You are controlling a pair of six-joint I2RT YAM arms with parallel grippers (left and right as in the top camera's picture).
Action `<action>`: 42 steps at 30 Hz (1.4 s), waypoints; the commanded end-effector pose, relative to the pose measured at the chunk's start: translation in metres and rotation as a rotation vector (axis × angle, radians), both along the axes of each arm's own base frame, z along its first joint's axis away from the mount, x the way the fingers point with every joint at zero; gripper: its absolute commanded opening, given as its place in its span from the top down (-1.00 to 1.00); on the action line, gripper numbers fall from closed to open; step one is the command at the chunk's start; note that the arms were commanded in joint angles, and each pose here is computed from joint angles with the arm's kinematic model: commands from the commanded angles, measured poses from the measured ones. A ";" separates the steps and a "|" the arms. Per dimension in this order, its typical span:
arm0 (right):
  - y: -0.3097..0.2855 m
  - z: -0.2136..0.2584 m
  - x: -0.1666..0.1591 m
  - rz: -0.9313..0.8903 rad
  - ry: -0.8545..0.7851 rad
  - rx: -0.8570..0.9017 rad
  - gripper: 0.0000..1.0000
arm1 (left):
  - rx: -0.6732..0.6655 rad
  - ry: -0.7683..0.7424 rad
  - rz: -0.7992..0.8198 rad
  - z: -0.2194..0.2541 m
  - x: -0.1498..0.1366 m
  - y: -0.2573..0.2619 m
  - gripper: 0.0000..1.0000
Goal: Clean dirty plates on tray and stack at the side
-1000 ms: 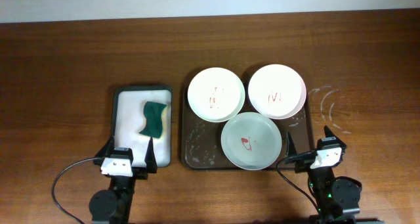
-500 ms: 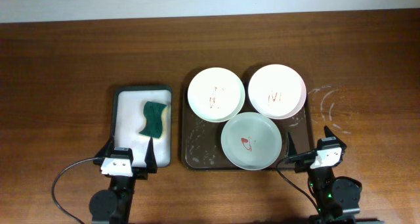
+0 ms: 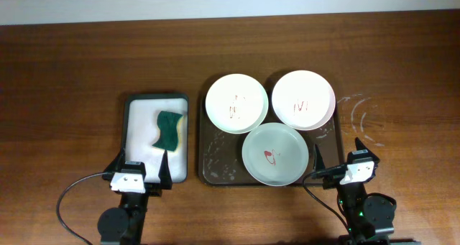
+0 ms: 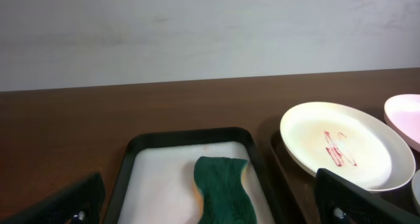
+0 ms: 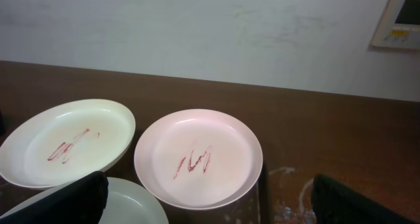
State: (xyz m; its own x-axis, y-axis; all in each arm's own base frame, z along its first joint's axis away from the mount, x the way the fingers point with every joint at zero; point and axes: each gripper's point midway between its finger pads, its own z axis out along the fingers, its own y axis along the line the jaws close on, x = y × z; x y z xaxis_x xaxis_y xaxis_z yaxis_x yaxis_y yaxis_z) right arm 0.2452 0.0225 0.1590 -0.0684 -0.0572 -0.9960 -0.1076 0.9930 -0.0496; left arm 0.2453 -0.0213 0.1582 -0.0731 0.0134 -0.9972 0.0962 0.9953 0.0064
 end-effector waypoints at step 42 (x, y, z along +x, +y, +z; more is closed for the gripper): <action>0.016 0.080 -0.018 0.033 0.580 0.153 -0.97 | 0.020 0.553 0.005 0.068 -0.004 0.000 -0.99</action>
